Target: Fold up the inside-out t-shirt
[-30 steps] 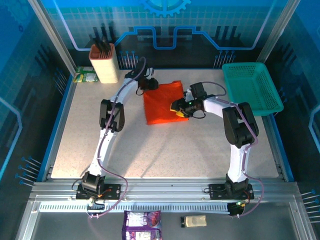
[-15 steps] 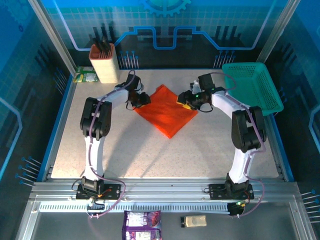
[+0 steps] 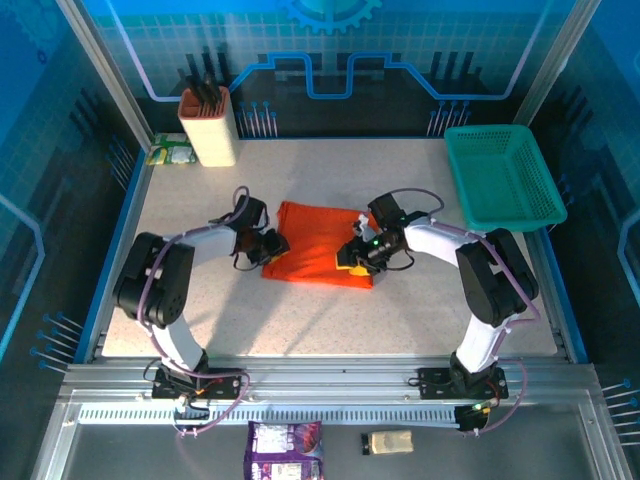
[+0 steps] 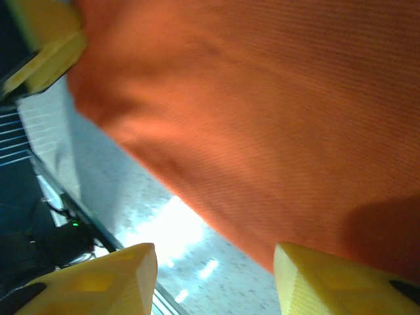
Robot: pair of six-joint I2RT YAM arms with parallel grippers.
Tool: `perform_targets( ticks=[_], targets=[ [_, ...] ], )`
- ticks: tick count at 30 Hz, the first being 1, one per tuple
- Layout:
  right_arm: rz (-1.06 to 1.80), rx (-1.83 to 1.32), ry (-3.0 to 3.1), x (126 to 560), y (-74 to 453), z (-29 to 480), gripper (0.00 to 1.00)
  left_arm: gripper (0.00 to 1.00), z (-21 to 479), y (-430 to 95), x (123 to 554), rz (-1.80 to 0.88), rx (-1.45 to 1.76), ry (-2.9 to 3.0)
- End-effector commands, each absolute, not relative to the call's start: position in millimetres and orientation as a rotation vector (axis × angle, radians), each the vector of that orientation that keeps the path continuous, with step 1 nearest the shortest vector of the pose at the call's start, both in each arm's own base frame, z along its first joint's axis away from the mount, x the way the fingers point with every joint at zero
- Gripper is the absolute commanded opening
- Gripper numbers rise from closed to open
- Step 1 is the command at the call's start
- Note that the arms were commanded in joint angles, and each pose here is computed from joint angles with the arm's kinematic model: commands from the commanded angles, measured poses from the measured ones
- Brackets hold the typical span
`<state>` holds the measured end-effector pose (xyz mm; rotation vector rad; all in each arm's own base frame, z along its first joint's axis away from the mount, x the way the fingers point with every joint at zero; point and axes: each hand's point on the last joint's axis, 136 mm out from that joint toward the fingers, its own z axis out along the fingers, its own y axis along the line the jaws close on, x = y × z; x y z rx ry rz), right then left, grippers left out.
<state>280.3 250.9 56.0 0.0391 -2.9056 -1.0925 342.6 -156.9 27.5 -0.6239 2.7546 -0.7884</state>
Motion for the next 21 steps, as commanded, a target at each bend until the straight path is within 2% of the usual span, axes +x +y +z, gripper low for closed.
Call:
perform_targets(
  ticks=[1,5,8,13,21],
  targets=[
    [-0.923,0.022,-2.943,264,217,44,0.51,0.29,39,-157,324,-0.794,-0.664,2.747],
    [-0.837,0.025,-2.964,257,202,41,0.51,0.29,62,-157,317,-0.756,-0.601,2.731],
    [-0.921,0.045,-2.969,258,208,58,0.51,0.29,86,-163,322,-0.71,-0.52,2.707],
    [-1.03,0.061,-3.004,276,210,85,0.51,0.27,117,-198,340,-0.68,-0.351,2.682],
    [-1.094,0.033,-3.076,319,194,111,0.5,0.25,124,-249,367,-0.614,-0.222,2.669]
  ],
)
